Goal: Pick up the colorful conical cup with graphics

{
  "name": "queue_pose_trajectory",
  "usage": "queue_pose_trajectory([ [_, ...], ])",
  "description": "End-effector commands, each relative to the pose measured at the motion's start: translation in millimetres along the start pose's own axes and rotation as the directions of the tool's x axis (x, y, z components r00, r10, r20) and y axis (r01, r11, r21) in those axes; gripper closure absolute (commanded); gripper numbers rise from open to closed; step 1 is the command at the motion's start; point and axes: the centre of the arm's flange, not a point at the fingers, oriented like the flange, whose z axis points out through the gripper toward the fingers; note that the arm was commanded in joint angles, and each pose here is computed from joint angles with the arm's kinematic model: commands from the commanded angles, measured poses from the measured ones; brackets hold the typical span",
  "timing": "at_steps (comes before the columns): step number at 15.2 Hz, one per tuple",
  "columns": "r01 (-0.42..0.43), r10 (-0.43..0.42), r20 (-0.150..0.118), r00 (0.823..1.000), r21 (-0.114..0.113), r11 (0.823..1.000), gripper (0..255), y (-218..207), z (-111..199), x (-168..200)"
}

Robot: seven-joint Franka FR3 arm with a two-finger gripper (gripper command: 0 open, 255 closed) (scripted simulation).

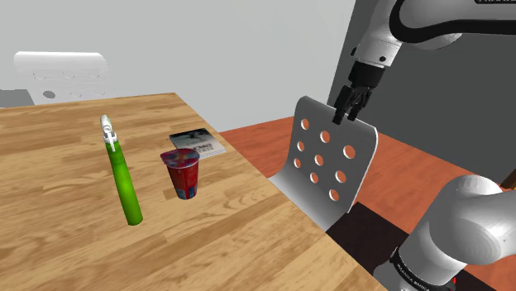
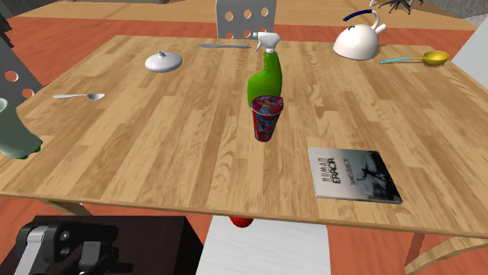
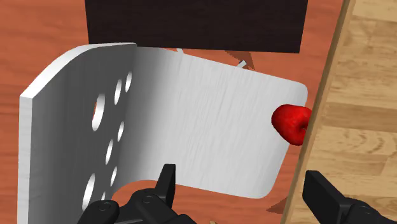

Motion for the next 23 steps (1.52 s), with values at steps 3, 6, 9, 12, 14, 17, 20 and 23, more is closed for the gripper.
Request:
queue_pose_trajectory([
  [3, -0.027, 0.027, -0.002, 1.000, -0.006, 1.000, 0, -27, 4, 3],
  [6, -0.066, 0.066, -0.005, 0.998, -0.016, 0.998, 0, -67, 11, 8],
  [9, -0.106, 0.106, -0.009, 0.994, -0.026, 0.994, 0, -107, 19, 15],
  [12, -0.146, 0.145, -0.013, 0.989, -0.035, 0.989, 0, -146, 27, 23],
  [14, -0.172, 0.171, -0.016, 0.985, -0.041, 0.984, 0, -172, 32, 30],
  [17, -0.211, 0.210, -0.021, 0.977, -0.050, 0.976, 0, -211, 40, 41],
  [20, -0.250, 0.249, -0.026, 0.968, -0.059, 0.966, 0, -249, 49, 54],
  [23, -0.288, 0.287, -0.031, 0.957, -0.067, 0.955, 0, -286, 58, 68],
])
